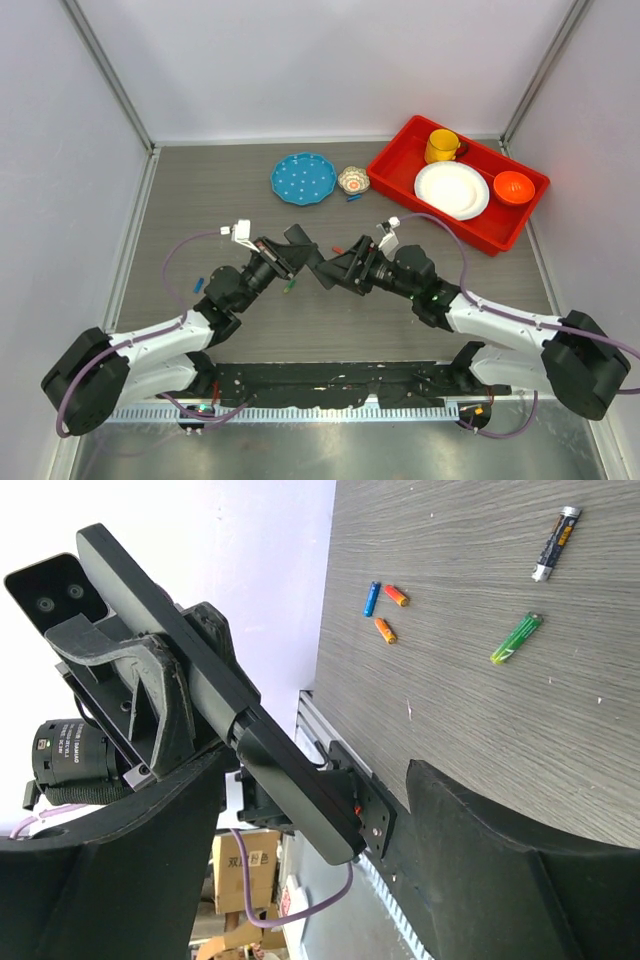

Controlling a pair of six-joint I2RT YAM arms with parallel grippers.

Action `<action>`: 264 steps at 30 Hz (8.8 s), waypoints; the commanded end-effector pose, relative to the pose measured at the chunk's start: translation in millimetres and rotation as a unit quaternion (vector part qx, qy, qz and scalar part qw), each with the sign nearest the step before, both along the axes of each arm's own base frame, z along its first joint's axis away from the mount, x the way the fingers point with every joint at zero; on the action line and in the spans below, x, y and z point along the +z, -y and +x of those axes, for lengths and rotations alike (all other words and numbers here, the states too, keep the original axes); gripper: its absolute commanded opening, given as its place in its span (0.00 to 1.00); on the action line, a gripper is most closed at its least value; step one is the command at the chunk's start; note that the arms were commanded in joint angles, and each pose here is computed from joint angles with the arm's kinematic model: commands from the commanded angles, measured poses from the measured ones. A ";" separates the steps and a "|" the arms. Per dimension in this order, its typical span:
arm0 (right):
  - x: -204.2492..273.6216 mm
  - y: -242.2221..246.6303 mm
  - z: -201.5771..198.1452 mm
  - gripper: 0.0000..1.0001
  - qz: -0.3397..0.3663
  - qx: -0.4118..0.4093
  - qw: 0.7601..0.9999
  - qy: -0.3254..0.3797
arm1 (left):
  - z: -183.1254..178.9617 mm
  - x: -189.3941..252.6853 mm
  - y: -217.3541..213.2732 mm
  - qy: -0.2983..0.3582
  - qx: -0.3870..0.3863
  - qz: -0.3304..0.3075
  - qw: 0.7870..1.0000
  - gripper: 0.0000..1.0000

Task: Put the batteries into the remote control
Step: Remove the battery cover from the remote control, then place the battery cover at the center of the board, then pick up the battery from the center of the board.

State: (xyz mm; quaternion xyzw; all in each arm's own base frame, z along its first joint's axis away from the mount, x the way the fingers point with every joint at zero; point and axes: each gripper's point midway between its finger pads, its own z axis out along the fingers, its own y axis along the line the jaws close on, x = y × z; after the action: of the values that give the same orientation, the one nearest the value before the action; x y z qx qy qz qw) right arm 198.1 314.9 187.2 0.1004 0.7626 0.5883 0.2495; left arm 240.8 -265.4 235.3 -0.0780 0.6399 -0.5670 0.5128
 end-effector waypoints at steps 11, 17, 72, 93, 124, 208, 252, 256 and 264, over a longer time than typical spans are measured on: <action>30.8 33.4 -2.4 0.89 -0.160 -0.001 0.983 0.087 | 5.5 4.4 -1.1 -0.012 0.011 -0.056 0.998 0.00; 37.4 59.5 -3.3 0.90 -0.227 -0.014 0.967 0.115 | 7.4 -1.0 0.1 -0.036 0.005 -0.095 0.995 0.00; -23.0 32.8 -16.2 0.75 -0.505 0.163 0.823 0.202 | 3.7 -3.1 31.6 -0.065 -0.083 -0.171 0.980 0.00; -49.2 32.7 -19.8 0.64 -0.522 0.190 0.810 0.186 | 0.3 2.7 30.6 -0.058 -0.087 -0.175 0.979 0.00; 33.9 55.8 -34.4 0.45 -0.466 0.148 0.844 0.220 | 13.1 -20.4 33.4 -0.064 -0.061 -0.143 0.986 0.00; -79.0 -30.4 49.3 0.77 -0.394 0.075 0.884 0.240 | -43.0 17.4 -118.0 -0.053 0.098 -0.096 0.989 0.00; -169.9 -98.5 51.0 0.67 -0.531 0.157 0.766 0.327 | -72.9 47.6 -102.4 0.009 0.009 -0.131 0.991 0.00; -173.0 -97.3 51.2 0.65 -0.537 0.161 0.761 0.325 | -72.4 45.0 -101.6 0.005 0.007 -0.133 0.991 0.00; -174.8 -88.3 49.7 0.57 -0.547 0.159 0.757 0.320 | -71.3 42.7 -101.3 0.002 0.007 -0.134 0.991 0.00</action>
State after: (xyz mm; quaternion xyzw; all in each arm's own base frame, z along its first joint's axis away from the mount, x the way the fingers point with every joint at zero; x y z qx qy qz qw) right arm 249.3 417.7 25.0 -0.3572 0.8296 0.1373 0.4065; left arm 173.3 -165.7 265.8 -0.1580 0.5769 -0.6303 0.4949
